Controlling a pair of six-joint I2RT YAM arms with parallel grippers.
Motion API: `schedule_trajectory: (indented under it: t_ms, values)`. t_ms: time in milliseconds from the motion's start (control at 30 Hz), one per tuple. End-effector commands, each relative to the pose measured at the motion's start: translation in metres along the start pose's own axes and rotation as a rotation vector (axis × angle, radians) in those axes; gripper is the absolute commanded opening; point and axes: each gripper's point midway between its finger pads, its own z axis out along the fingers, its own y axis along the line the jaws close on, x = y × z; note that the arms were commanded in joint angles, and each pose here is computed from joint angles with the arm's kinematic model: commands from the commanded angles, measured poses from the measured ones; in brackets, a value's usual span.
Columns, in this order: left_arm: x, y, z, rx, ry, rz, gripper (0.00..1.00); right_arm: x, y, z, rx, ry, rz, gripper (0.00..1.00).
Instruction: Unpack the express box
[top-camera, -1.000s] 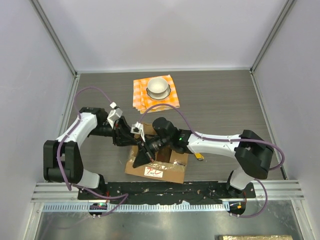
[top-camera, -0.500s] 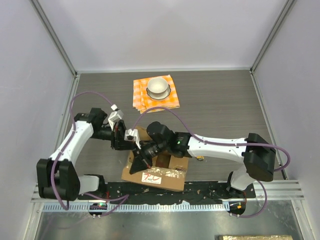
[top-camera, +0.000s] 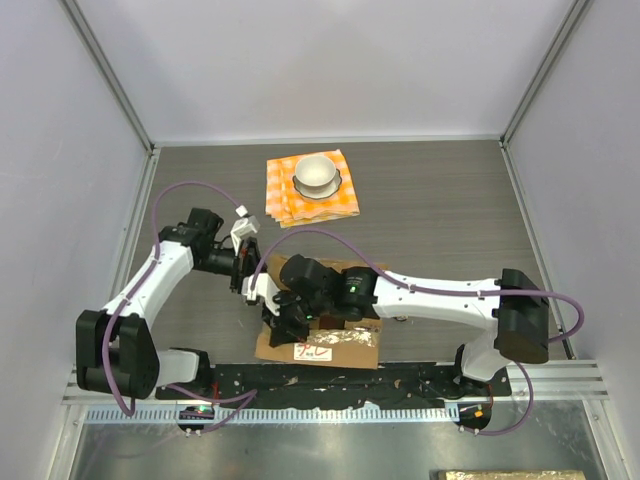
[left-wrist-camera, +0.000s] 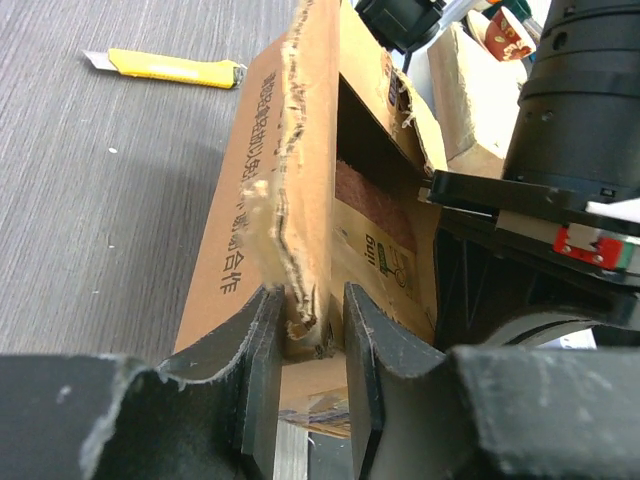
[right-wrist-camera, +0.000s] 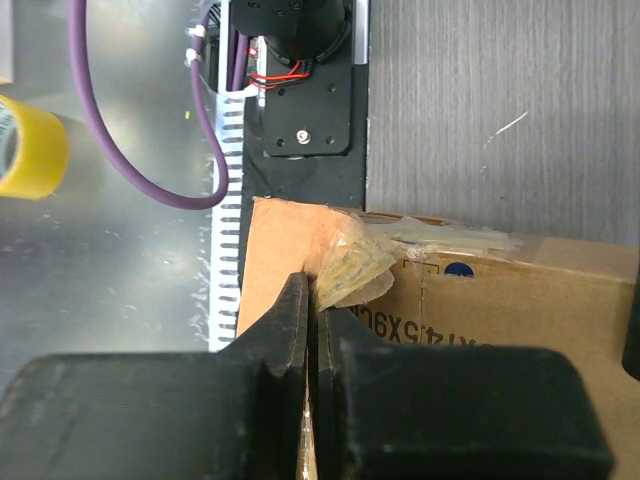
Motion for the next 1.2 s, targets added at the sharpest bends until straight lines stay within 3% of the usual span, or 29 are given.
schedule_trajectory:
  t_ms: [0,500,867,1000,1167]
  values:
    - [0.036,0.048,-0.016,-0.209,0.206,0.033,0.00,-0.168,0.036,-0.098,0.126,-0.521,-0.457,0.01]
    - [0.042,0.064,-0.008,-0.281,0.269,0.042,0.00,-0.216,0.064,-0.117,0.199,-0.634,-0.661,0.01]
    - [0.055,0.087,-0.014,-0.354,0.343,-0.019,0.00,-0.211,0.100,-0.112,0.356,-0.552,-0.867,0.01]
    - [0.060,0.093,-0.016,-0.374,0.361,-0.032,0.00,-0.213,0.111,-0.117,0.358,-0.574,-0.868,0.01]
    - [0.042,0.092,-0.017,-0.397,0.322,0.000,0.00,-0.195,0.086,-0.101,0.392,-0.511,-0.830,0.01]
